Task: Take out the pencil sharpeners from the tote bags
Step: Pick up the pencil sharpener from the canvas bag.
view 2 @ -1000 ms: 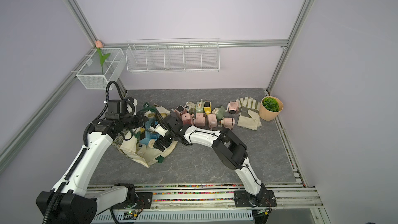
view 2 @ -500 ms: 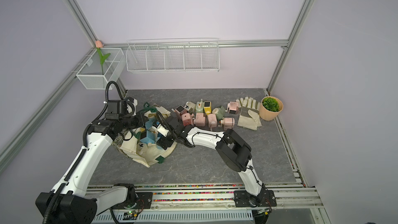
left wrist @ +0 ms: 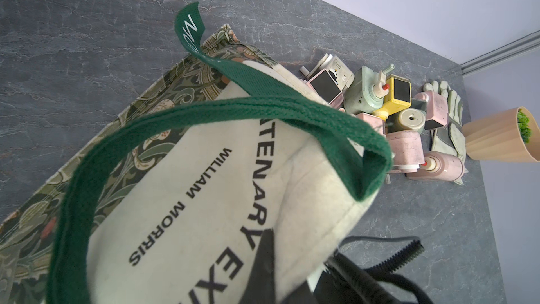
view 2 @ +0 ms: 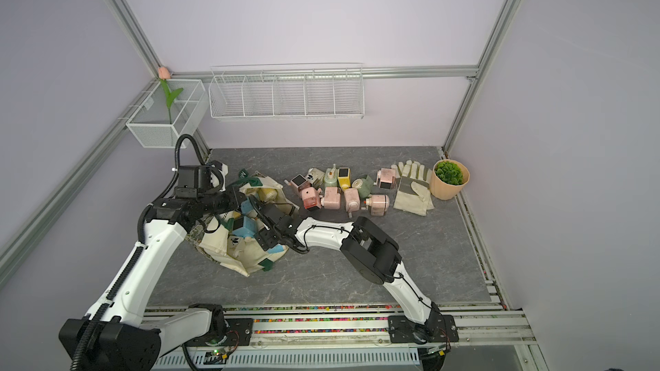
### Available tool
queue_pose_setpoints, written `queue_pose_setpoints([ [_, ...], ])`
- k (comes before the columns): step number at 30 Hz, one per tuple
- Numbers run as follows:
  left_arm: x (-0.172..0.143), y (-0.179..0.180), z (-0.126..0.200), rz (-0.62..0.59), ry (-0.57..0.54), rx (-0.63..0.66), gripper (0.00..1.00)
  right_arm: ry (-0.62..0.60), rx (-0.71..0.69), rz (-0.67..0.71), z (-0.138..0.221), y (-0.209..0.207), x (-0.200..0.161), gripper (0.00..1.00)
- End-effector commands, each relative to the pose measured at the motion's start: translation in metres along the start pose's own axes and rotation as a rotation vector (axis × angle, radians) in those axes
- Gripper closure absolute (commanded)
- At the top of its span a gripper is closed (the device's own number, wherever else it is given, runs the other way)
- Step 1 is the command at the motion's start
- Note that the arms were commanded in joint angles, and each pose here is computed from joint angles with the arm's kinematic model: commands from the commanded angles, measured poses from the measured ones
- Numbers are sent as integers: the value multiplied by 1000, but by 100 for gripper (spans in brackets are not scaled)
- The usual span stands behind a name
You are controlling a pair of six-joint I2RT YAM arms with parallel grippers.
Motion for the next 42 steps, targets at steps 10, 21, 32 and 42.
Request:
queue_pose_setpoints([
  [10,0,-5,5,1,-11,-27,100,55,-114,85,20,-1,-19,10],
  [21,0,-5,6,3,-14,-27,100,-99,-93,171,50,20,-13,10],
  [32,-1,-4,6,0,-14,-22,100,-192,-67,246,63,28,-6,10],
  [42,0,-5,7,2,-15,-24,100,-182,-190,15,86,7,-14,10],
])
Point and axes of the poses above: each gripper's point midway between its finger pads, its own z axis back along the fingers, its own y axis along the line the jaws close on, x = y × z, the point moved 8 cm from there along z, back along the fingers, and after that the axes turned 14 degrees about -z, right-handed, at the moved point
